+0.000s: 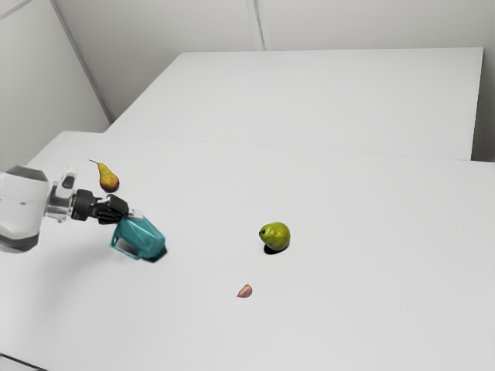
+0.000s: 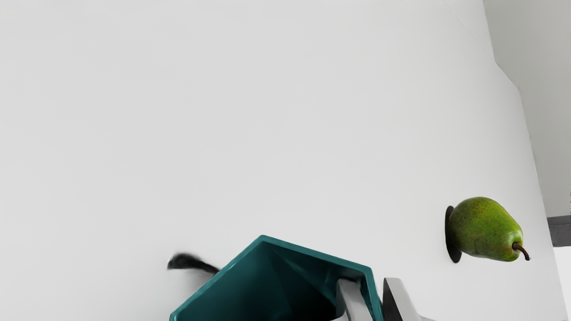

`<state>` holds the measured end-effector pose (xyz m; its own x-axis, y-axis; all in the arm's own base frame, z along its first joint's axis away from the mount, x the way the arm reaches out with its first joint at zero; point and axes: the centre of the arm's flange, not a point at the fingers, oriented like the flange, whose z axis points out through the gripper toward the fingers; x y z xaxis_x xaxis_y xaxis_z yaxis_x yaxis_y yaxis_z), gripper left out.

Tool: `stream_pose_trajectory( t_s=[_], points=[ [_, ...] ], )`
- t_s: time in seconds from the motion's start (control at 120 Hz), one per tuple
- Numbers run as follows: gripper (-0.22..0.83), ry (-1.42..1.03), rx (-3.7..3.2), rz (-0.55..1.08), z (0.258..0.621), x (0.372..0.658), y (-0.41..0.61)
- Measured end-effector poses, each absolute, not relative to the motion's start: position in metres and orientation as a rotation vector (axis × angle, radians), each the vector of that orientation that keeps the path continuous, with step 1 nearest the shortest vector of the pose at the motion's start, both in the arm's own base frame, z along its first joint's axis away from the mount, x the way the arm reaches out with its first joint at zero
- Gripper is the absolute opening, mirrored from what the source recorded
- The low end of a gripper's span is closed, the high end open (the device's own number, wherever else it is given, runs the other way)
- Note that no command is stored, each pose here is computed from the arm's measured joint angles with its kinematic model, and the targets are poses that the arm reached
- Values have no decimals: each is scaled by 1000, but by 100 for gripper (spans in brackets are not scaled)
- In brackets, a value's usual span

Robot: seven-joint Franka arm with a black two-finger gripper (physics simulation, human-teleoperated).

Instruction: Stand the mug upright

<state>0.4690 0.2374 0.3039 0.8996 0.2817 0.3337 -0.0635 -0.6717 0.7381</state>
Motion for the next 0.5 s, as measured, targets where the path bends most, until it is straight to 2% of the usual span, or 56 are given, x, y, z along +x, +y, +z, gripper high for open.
stream_pose_trajectory(
  t_s=[0.175,0.383,0.5],
  points=[
    [-17,16,2312,577,357,480,231],
    [-17,-298,2527,531,436,527,209],
    [-17,-434,2686,432,446,540,196]
  ],
)
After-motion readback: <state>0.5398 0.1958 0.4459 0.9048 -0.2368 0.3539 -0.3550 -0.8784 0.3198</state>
